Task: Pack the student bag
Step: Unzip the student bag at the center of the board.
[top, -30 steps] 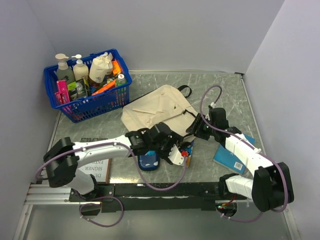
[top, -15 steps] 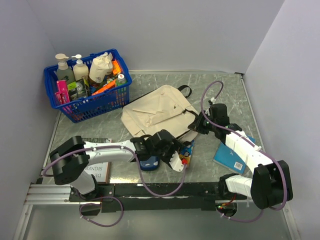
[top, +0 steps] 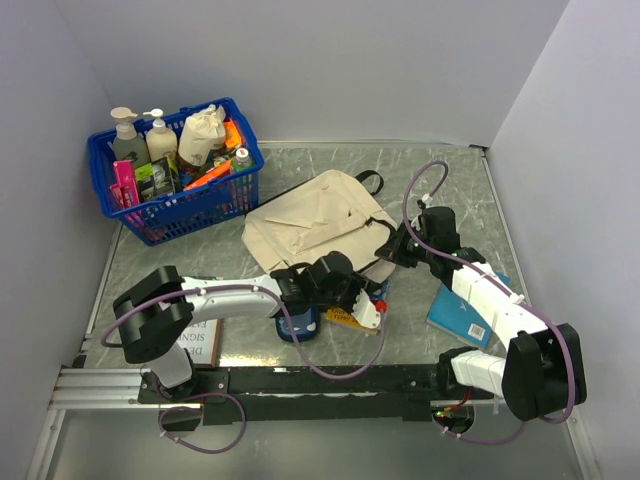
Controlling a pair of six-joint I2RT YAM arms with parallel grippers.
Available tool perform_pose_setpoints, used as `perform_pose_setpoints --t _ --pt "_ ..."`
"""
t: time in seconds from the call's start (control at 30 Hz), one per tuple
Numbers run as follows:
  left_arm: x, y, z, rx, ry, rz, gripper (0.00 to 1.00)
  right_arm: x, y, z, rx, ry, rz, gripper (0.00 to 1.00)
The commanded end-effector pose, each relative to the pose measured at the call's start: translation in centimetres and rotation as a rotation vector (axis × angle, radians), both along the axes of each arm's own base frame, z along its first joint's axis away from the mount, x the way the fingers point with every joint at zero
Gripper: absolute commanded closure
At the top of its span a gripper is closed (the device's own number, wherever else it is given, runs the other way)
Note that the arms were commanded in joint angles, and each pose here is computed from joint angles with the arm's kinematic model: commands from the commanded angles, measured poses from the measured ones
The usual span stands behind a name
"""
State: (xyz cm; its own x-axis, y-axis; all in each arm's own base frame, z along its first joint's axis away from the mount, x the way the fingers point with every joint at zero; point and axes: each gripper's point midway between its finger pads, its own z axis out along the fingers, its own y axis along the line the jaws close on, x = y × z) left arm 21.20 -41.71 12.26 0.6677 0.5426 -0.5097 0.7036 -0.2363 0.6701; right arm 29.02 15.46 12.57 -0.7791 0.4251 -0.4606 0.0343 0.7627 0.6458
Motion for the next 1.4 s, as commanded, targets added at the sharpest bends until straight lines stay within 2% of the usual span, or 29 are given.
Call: perform_pose_setpoints --t 0.0,0.03,0.17,0.27,0.3,0.57,0.7,1.13,1.37 --pt "0.3 -0.8 1.2 -0.019 -0.002 -0.008 0.6 1.2 0.5 3.4 0.045 -0.109 0.011 0.96" --pt "0.3 -0.8 1.1 -0.014 0.0 -0.009 0.67 1.2 0.5 3.4 0.045 -0.107 0.011 0.96" --pt "0.7 -0.7 1.4 -0.017 -0.003 0.0 0.81 1.2 0.5 3.5 0.042 -0.108 0.012 0.98" --pt "0.7 -0.7 1.9 -0.018 0.007 0.012 0.97 1.3 0.5 3.5 0.033 -0.107 0.012 0.99" --pt "0.7 -0.7 2.2 -0.022 0.009 0.014 0.99 1.5 0.2 3.3 0.023 -0.102 0.002 0.99" --pt "-1.6 2.0 3.3 0.086 0.152 0.026 0.99 3.3 -1.5 3.2 -0.002 -0.093 -0.067 1.0" --pt "-2.9 5.7 3.1 0.172 0.23 0.06 0.99 4.4 -2.2 3.5 -0.01 -0.097 -0.099 1.0" --pt "-0.8 17.0 1.3 0.172 0.252 0.336 0.99 5.0 -2.9 3.7 -0.02 -0.099 -0.134 1.0" --pt "1.3 22.7 -1.5 0.18 0.285 0.54 0.99 4.7 -2.4 4.3 -0.003 -0.113 -0.123 1.0"
